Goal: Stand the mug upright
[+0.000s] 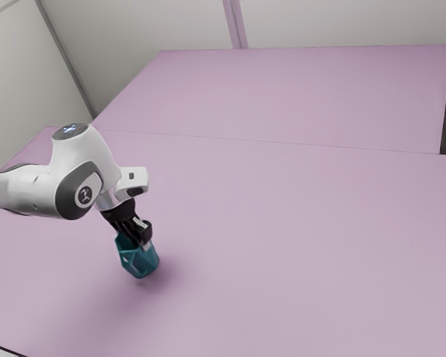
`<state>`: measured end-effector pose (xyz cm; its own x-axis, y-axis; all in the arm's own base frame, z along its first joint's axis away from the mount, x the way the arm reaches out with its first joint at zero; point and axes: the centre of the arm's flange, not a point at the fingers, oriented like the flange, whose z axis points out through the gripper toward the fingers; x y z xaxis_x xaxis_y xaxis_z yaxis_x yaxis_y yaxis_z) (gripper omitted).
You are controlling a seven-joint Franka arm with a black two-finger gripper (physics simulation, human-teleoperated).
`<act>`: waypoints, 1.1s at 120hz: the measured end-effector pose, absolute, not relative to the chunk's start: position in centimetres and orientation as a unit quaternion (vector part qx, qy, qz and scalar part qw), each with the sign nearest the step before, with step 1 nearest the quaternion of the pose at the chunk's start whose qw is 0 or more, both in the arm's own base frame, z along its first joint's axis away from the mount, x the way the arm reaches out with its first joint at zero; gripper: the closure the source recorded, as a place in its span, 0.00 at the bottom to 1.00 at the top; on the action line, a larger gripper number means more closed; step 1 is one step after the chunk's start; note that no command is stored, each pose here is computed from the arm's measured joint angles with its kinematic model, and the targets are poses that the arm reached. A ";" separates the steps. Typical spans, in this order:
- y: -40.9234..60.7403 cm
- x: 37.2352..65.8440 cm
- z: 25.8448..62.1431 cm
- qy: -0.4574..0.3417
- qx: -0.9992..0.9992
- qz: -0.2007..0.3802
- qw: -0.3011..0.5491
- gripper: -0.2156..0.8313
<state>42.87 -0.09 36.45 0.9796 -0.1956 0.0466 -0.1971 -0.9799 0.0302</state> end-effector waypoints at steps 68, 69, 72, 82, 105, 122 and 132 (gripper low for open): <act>-1.7 44.1 41.6 -0.062 0.996 0.020 0.059 0.28; -1.7 44.3 42.0 -0.062 0.996 0.022 0.059 0.27; -1.6 44.8 42.9 -0.062 0.996 0.028 0.058 0.27; -0.3 48.4 45.7 -0.059 0.995 0.048 0.059 0.25; 2.2 57.9 52.3 -0.077 0.993 0.089 0.031 0.22; 3.1 59.5 57.7 -0.094 0.989 0.108 0.020 0.21; 4.1 58.4 59.7 -0.097 0.990 0.104 0.023 0.21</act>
